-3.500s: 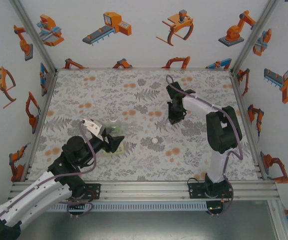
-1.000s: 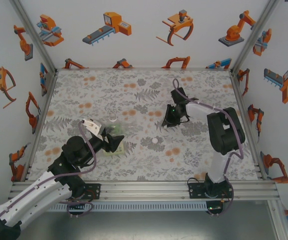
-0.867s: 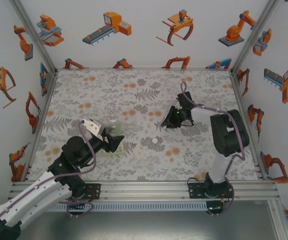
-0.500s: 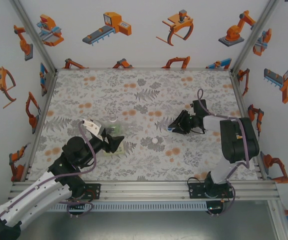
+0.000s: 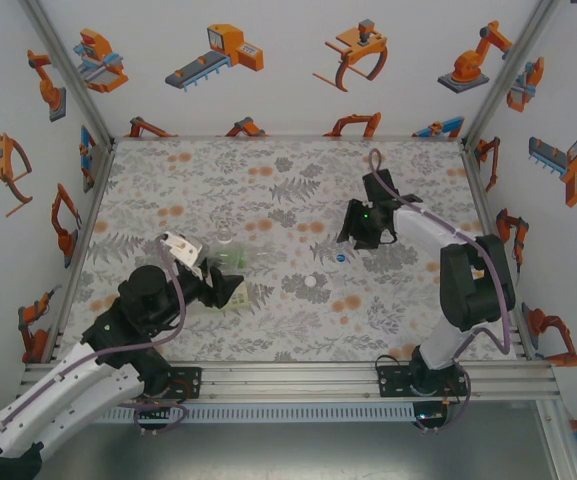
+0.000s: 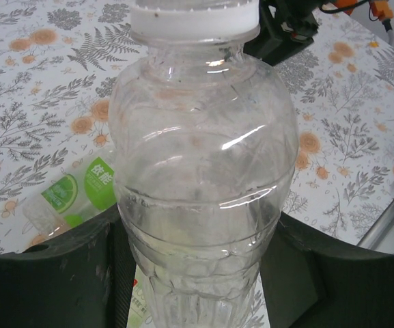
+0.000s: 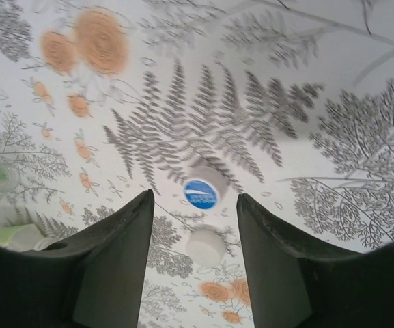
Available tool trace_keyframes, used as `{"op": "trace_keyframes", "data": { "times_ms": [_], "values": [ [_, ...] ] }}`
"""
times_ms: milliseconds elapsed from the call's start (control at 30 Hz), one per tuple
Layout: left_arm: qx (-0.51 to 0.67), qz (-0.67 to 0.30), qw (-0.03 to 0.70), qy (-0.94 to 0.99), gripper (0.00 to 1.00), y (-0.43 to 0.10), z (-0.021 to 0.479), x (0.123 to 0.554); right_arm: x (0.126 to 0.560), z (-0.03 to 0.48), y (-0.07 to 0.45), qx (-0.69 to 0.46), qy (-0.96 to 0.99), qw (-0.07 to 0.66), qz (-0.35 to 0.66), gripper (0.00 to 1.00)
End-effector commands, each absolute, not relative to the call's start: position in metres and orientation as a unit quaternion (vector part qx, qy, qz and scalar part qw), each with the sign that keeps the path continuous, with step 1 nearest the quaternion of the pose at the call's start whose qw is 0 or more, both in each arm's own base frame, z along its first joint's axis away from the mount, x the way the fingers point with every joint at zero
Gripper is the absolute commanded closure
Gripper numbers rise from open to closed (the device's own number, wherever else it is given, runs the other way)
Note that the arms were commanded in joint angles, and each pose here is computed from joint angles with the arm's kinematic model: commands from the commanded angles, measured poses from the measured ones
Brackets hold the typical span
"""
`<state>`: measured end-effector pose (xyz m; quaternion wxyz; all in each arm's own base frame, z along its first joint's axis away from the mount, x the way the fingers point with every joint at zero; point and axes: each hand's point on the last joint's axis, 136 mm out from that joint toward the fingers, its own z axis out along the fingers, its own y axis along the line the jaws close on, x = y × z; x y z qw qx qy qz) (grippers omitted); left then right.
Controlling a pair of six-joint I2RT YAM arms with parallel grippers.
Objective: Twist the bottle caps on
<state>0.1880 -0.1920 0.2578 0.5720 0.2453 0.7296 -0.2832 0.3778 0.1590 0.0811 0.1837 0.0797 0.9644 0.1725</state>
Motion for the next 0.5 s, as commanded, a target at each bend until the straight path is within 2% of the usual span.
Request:
{"op": "trace_keyframes", "data": {
  "times_ms": [0,467],
  "values": [
    [0.265,-0.271,0.546,0.747,1.0,-0.189,0.256,0.182,0.367,0.07,0.147,0.036,0.984,0.16,0.073,0.49],
    [0.278,-0.289,0.51,0.761,1.0,-0.193,0.251,0.172,0.355,0.04,0.172,-0.018,0.989,0.136,0.046,0.5]
  ]
}}
